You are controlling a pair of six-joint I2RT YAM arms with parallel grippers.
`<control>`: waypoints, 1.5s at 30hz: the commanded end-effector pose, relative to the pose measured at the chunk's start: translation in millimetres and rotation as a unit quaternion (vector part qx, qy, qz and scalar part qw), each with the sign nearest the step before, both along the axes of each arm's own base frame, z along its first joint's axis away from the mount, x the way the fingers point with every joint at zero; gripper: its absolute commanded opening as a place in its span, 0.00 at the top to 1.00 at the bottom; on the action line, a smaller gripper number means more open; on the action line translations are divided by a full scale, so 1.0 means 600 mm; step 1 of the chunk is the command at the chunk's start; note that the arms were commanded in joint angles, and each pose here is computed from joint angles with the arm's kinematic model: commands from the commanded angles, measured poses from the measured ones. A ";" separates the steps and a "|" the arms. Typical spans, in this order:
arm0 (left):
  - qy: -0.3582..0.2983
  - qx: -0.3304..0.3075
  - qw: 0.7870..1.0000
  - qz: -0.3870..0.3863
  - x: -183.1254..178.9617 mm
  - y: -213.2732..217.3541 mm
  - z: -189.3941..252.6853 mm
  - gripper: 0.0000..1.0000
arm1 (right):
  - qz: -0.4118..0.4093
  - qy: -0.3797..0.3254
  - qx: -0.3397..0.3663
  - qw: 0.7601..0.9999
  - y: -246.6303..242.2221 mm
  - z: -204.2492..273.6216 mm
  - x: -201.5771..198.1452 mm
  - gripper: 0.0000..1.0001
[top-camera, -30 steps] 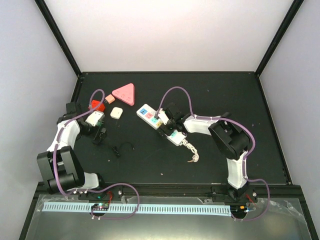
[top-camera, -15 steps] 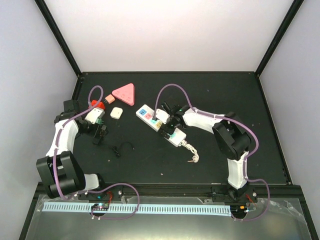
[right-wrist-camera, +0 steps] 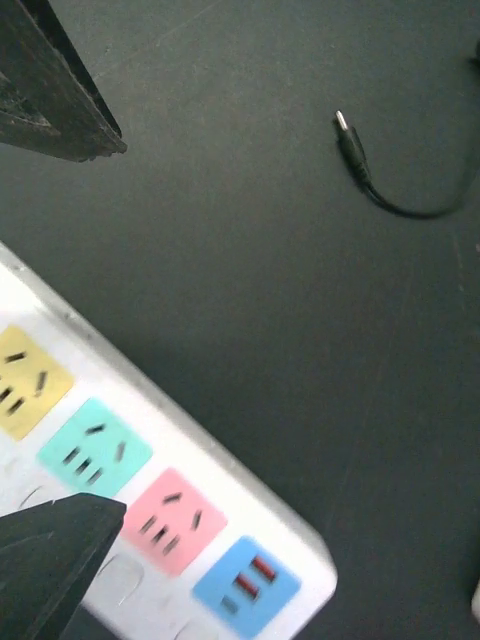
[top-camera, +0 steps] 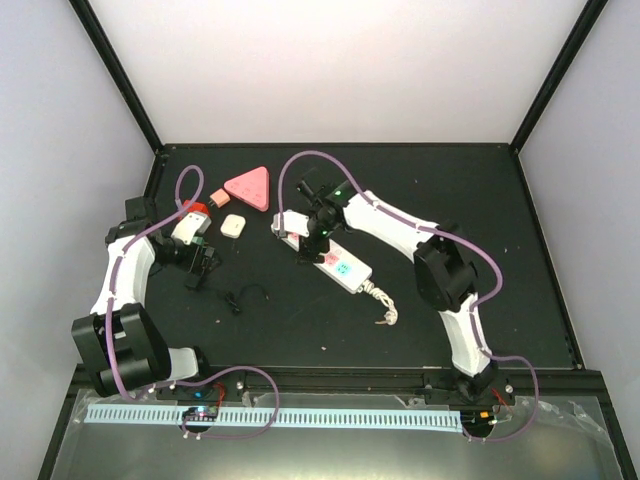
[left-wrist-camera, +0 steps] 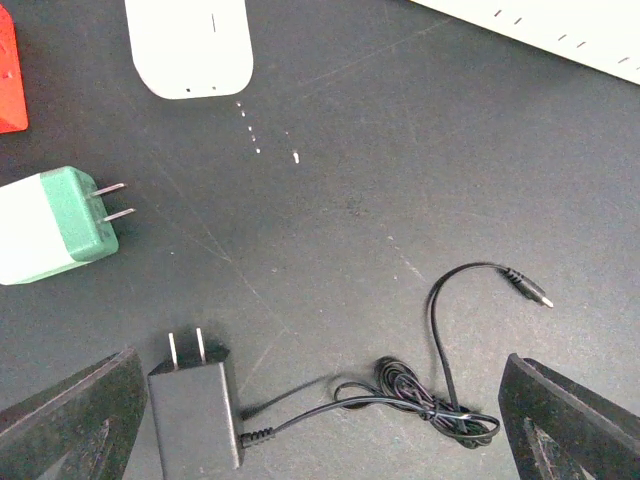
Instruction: Pull the plug off the socket
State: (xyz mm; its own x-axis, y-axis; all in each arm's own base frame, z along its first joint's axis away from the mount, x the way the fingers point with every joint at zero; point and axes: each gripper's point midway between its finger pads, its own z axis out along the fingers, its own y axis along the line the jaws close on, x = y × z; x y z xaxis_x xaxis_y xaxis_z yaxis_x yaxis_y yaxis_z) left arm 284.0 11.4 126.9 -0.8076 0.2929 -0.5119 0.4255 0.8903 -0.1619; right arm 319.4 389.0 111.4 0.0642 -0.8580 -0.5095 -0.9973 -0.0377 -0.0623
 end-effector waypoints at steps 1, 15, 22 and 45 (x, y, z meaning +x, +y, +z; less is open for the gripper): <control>-0.015 -0.018 1.000 -0.001 0.002 -0.007 0.026 0.01 | 0.064 0.003 -0.040 0.997 0.008 -0.029 -0.034 0.07; -0.009 -0.031 0.999 -0.004 -0.005 -0.015 0.025 0.01 | 0.147 -0.045 -0.146 0.977 0.018 -0.110 -0.023 0.08; -0.022 -0.039 0.999 -0.011 -0.014 -0.025 0.043 0.01 | 0.148 -0.076 -0.187 0.968 -0.008 -0.137 -0.001 0.07; -0.030 -0.075 0.996 -0.022 -0.012 -0.044 0.063 0.01 | 0.032 -0.048 -0.263 0.963 -0.278 -0.161 0.092 0.06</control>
